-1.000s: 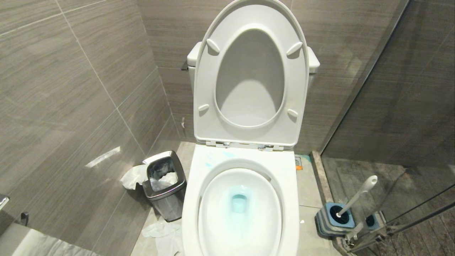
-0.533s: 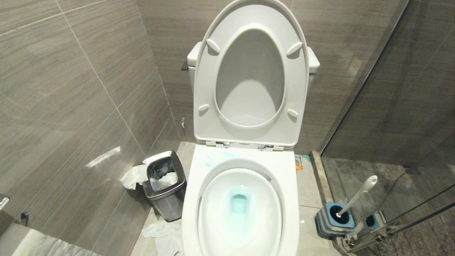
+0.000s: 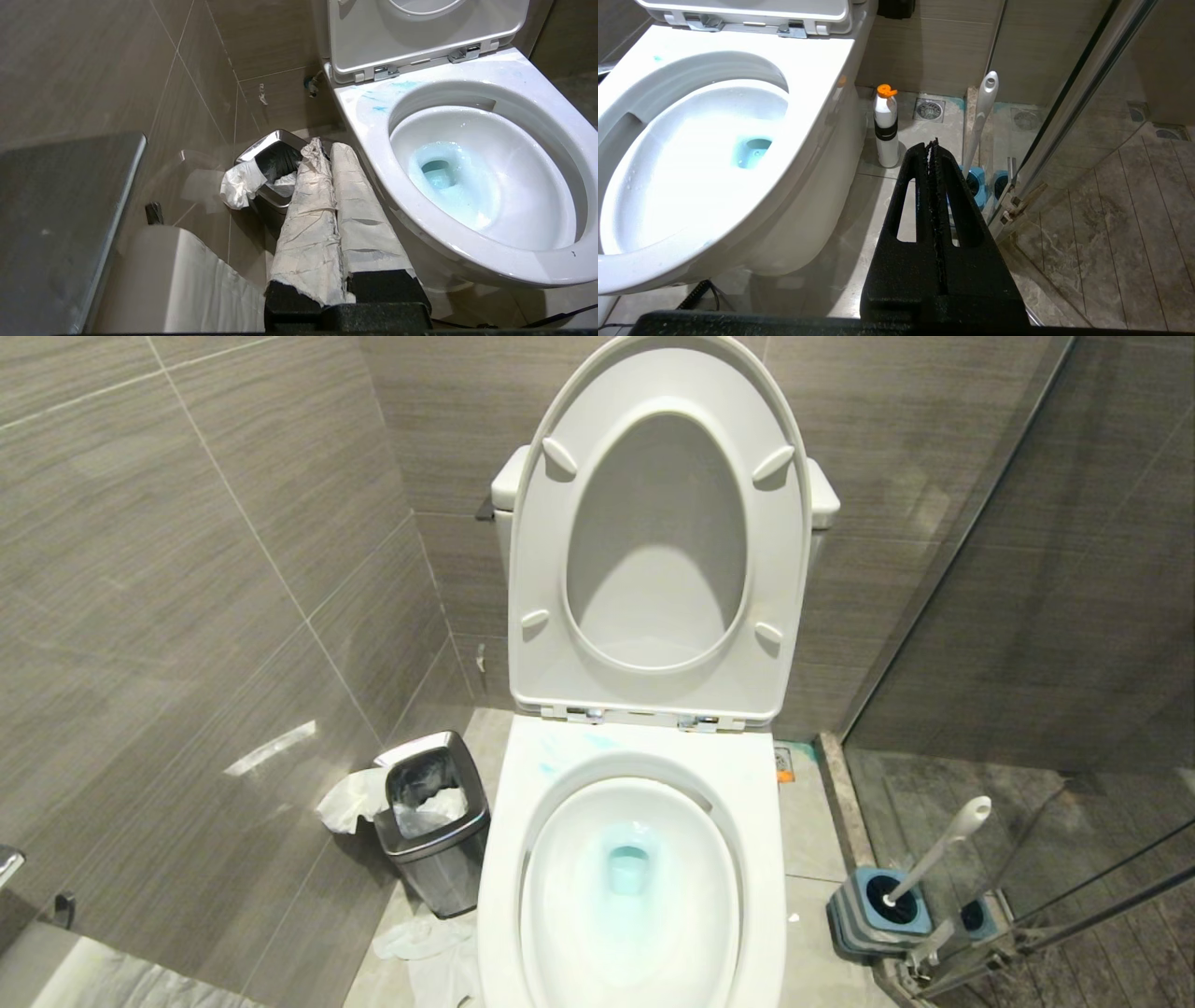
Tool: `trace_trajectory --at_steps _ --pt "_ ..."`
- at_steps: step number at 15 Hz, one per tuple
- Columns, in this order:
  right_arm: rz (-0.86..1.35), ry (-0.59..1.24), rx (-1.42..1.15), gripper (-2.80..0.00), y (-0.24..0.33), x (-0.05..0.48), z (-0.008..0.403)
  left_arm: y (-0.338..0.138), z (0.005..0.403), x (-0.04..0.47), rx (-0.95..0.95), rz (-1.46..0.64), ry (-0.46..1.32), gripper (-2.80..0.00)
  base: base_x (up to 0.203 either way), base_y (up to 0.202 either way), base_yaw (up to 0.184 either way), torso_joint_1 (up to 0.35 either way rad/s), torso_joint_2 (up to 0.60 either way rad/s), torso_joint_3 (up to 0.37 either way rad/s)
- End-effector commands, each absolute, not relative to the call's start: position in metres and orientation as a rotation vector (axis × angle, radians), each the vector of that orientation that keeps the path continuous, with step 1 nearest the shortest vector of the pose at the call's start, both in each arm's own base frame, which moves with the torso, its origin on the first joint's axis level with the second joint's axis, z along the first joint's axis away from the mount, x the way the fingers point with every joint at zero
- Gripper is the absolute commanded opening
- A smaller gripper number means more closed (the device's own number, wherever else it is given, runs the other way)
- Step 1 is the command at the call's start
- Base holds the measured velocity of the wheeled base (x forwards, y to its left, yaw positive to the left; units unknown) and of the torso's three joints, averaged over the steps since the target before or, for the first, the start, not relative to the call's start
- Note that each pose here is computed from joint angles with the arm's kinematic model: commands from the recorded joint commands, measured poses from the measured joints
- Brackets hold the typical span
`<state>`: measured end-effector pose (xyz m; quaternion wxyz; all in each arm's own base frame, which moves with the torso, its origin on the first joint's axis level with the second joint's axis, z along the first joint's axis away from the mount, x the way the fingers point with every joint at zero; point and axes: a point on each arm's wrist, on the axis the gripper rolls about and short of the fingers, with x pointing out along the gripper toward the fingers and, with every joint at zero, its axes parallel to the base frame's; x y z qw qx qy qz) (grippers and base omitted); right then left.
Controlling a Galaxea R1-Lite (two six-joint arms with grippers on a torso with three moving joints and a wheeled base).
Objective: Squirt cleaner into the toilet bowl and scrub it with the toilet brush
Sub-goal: Flush the toilet
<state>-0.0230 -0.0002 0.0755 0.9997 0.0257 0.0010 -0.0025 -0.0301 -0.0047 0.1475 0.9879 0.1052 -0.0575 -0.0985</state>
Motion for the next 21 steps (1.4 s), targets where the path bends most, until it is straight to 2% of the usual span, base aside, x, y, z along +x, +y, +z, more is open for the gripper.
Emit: trace_trajectory --at_steps 1,5,9,15,21 --pt "-0.005 0.003 0.052 -2.80 0.000 -0.023 0.075 -0.005 0.173 -0.013 0.216 -0.204 -0.050 -2.80 0.000 0.000 0.000 0.000 0.00 0.000" --pt "-0.005 0.003 0.052 -2.80 0.000 -0.023 0.075 -0.005 0.223 0.022 0.215 -0.208 0.002 -2.80 0.000 0.000 0.000 0.000 0.00 0.000" --pt "-0.005 0.003 0.052 -2.80 0.000 -0.023 0.075 -0.005 0.268 0.086 0.202 -0.214 0.026 -2.80 0.000 0.000 0.000 0.000 0.00 0.000" --pt "-0.005 0.003 0.052 -2.80 0.000 -0.023 0.075 -0.018 0.358 0.202 0.121 -0.250 -0.137 -2.80 0.000 0.000 0.000 0.000 0.00 0.000" --pt "-0.005 0.003 0.052 -2.80 0.000 -0.023 0.075 -0.047 0.398 0.292 0.063 -0.284 -0.245 -2.80 0.000 0.000 0.000 0.000 0.00 0.000"
